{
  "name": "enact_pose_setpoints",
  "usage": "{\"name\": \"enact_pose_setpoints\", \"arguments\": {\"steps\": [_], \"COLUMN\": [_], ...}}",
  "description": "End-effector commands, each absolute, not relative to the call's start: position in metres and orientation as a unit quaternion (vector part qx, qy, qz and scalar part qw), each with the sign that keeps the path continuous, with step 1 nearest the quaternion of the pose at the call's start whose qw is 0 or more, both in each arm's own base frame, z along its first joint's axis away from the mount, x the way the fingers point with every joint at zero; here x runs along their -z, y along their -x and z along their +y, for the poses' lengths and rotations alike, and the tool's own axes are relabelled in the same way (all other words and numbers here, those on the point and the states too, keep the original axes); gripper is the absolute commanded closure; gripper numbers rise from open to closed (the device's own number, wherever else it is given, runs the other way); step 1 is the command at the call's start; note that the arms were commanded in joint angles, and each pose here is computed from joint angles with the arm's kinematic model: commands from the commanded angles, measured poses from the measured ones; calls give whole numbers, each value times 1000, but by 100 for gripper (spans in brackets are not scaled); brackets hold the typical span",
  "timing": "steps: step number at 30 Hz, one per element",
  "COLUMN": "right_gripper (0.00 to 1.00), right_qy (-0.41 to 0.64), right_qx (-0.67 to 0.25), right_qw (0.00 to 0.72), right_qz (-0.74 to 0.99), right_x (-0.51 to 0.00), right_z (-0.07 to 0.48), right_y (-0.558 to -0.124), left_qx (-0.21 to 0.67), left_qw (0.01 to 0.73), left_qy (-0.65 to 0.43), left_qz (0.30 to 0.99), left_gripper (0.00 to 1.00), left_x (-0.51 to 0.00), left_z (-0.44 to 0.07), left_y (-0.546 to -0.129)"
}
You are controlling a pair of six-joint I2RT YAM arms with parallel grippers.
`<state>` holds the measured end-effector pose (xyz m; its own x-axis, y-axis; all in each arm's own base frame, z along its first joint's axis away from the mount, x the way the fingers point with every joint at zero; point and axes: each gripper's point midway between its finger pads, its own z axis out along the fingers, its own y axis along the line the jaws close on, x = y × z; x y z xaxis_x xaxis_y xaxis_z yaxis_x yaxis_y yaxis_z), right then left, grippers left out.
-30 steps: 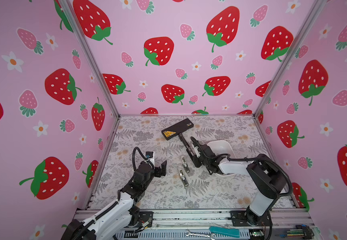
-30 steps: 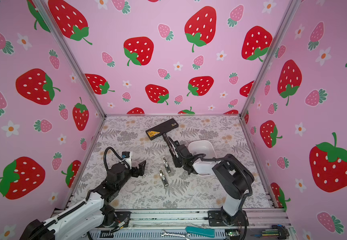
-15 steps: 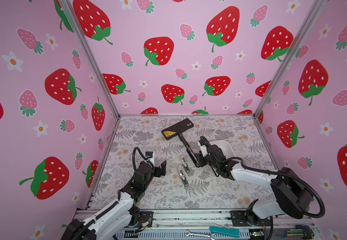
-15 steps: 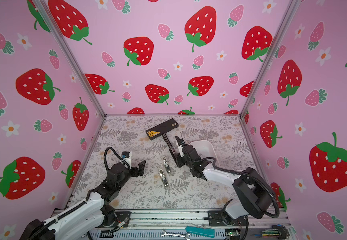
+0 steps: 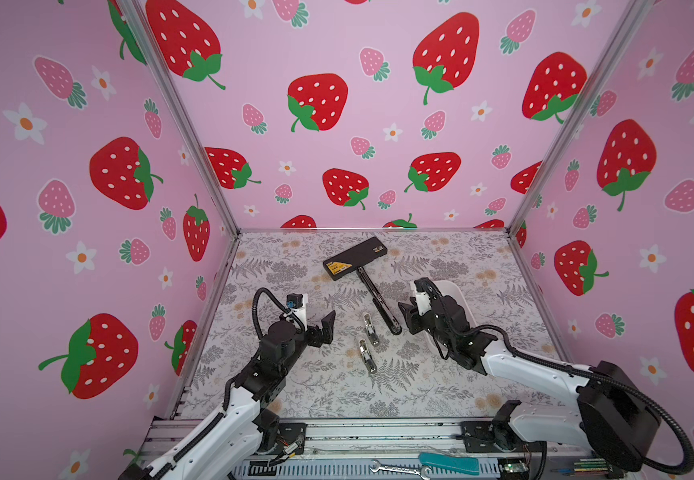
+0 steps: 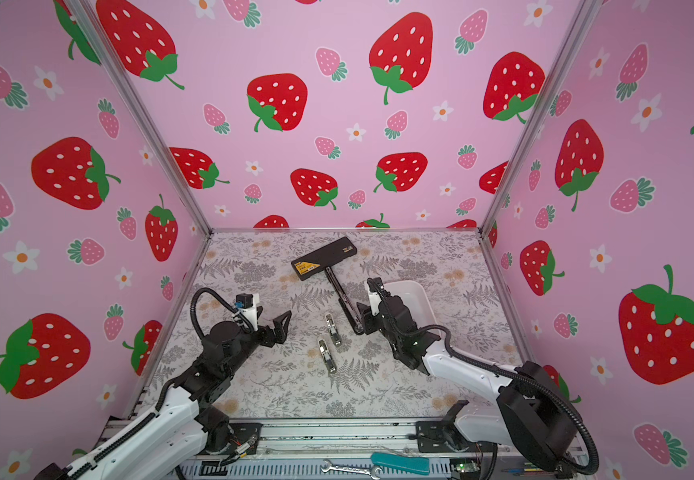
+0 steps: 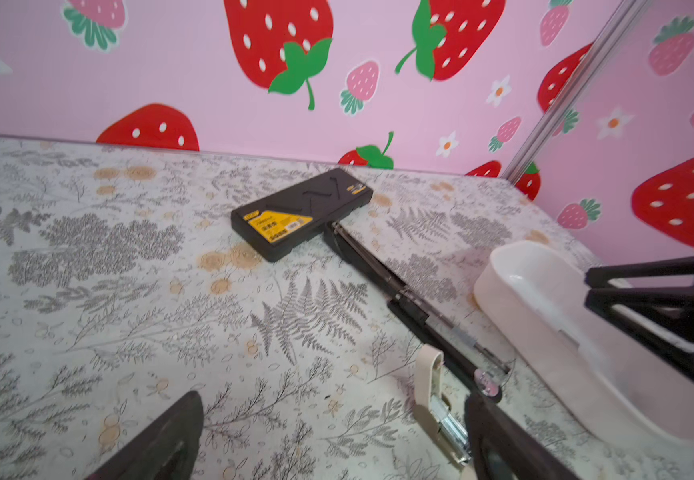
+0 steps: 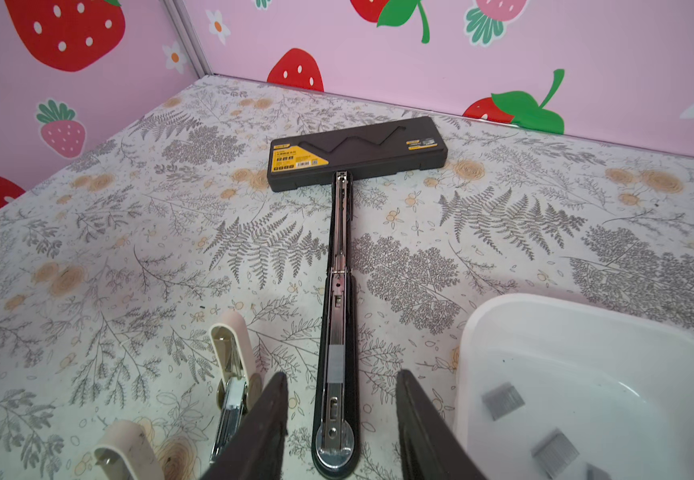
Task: Load the staples into the stapler
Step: 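Lift the right gripper off the rail and move it over the white tray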
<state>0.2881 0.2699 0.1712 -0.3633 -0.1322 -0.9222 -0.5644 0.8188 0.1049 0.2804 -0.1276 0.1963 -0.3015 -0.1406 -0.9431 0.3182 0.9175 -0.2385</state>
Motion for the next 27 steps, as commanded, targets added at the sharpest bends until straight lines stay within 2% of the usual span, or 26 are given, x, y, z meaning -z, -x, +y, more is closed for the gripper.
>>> {"name": "enact_pose_setpoints", "arguments": {"steps": [1,5,11,14,18,20,23,25,27], "right_gripper": [55,55,58,60,64,64,65,72,72], "right_qy": [194,149,52,19,-3,-5,-8,-9,-19], "right_qx": [-230,-197,-130,-107,-108,-100,-94,-94,-85], "right_qw": [547,559,529,508,490,477,453,428,406], "right_qz": [781,792,837,855,865,873,887,899,910], "right_x": [-204,-203,-158,-153,-150,-146,-140,-131,-116], "right_z": [273,256,207,185,180,180,180,181,175], "right_y": [-293,-303,-311,-316,-324,-329,-348,-359,-363], "left_qx": [226,204,155,140,147,118,106,109,111], "left_qw": [635,660,710,701,648,628,618,611,605], "left_qy": [-75,-87,-83,-125,-70,-51,-54,-64,-70], "left_qz": [735,718,682,688,744,768,777,781,785], "left_gripper": [1,1,1,1,1,1,1,1,1], "left_x": [-256,-288,-308,-287,-242,-227,-218,-214,-212], "left_z": [-136,-132,-123,-133,-111,-101,-100,-104,-107], "left_y": [-280,-281,-298,-315,-359,-371,-376,-378,-380]}}
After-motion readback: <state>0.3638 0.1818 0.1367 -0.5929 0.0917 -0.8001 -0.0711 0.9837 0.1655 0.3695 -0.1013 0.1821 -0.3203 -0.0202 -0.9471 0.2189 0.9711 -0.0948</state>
